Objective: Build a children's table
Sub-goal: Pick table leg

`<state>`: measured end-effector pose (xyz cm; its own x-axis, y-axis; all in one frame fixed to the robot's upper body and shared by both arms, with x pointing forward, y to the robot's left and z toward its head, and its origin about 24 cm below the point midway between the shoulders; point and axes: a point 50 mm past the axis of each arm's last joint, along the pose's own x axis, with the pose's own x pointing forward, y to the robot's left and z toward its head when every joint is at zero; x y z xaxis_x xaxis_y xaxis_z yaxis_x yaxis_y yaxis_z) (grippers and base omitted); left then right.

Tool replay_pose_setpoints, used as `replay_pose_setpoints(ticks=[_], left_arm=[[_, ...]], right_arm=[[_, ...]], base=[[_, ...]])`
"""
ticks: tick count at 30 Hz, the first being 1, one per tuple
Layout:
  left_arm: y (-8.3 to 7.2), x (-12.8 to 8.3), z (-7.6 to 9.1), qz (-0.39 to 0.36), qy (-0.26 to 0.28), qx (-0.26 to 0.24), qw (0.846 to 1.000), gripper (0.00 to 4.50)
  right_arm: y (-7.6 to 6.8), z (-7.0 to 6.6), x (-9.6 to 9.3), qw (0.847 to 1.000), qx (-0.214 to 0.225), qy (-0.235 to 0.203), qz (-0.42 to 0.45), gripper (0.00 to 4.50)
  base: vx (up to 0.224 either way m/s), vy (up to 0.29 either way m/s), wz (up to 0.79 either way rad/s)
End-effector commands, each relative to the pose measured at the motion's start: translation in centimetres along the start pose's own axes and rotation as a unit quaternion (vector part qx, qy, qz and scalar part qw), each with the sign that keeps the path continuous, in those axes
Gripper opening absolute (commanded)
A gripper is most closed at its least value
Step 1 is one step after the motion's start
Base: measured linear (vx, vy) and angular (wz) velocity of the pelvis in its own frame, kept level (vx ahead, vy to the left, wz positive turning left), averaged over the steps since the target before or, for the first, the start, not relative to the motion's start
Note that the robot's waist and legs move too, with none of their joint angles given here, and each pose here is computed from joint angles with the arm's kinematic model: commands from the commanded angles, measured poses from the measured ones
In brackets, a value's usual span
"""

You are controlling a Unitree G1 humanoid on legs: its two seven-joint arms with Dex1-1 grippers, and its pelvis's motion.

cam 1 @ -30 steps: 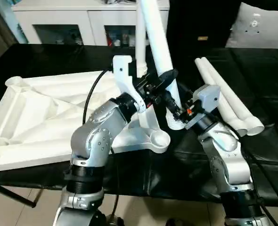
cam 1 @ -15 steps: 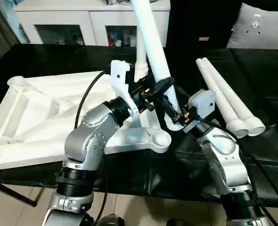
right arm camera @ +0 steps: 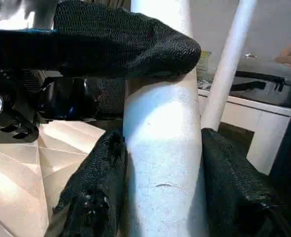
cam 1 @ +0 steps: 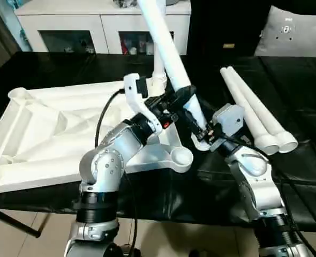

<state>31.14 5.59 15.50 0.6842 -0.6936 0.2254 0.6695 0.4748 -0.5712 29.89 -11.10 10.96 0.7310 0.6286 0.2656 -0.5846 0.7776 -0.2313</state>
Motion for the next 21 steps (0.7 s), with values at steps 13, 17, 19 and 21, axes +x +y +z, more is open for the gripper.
replay_pose_setpoints(ticks=[13,17,19,21], left_arm=[[-0.5,1.1,2.1,0.022,-0.023,0.082,0.996,2.08],[-0.2,1.1,2.3,0.030,-0.024,0.097,0.995,2.08],[-0.2,1.1,2.3,0.034,-0.024,0.101,0.994,2.08],[0.2,1.0,2.3,0.047,-0.024,0.106,0.993,2.08]], right_arm=[[0.8,-0.3,0.8,0.999,0.011,0.017,0.043,2.63],[0.6,-0.4,0.7,0.999,0.010,0.024,0.044,2.94],[0.6,-0.4,0.6,0.999,0.014,0.026,0.045,3.10],[0.4,-0.4,0.5,0.998,0.023,0.029,0.048,3.36]], base=[[0.000,0.000,0.00],[0.000,0.000,0.00],[0.000,0.000,0.00],[0.000,0.000,0.00]])
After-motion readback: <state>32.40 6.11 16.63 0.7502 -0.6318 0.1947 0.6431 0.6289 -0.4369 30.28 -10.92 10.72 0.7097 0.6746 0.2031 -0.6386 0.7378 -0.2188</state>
